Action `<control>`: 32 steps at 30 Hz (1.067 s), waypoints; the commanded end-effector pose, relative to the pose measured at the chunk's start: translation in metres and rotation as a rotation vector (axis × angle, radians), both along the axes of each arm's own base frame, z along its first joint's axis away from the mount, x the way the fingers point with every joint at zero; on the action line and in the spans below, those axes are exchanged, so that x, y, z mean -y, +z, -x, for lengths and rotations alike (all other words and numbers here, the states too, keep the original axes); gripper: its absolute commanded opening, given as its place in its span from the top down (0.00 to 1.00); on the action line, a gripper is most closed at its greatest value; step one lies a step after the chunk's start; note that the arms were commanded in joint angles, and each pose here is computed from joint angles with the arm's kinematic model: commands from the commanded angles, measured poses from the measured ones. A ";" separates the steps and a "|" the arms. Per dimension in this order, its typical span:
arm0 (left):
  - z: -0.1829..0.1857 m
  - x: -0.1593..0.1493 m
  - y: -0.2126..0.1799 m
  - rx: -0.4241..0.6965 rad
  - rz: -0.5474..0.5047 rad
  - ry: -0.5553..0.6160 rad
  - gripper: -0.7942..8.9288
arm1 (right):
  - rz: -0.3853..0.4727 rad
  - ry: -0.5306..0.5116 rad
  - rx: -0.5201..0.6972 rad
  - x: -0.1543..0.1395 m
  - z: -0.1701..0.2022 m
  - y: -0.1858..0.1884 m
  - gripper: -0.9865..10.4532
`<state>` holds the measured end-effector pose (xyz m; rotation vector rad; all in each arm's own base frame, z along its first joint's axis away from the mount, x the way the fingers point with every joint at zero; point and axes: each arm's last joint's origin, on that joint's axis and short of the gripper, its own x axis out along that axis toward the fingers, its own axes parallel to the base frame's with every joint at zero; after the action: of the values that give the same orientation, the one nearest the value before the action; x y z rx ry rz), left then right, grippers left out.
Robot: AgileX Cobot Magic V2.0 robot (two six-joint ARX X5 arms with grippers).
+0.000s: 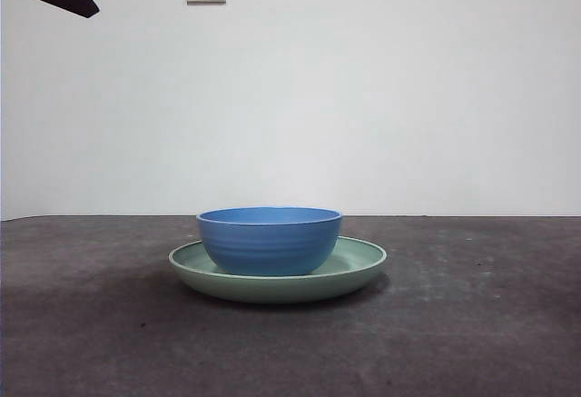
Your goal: Pick up the blue bowl, put it on the green plate, put it on desk
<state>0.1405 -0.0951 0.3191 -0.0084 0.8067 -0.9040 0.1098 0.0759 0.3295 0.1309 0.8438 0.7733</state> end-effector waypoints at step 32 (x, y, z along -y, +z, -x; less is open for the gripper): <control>-0.001 0.001 0.003 0.017 0.010 -0.011 0.91 | 0.014 0.027 0.034 -0.001 0.000 0.004 0.90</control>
<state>0.1405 -0.0951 0.3191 -0.0084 0.8067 -0.9040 0.1093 0.0755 0.3287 0.1059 0.8442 0.7773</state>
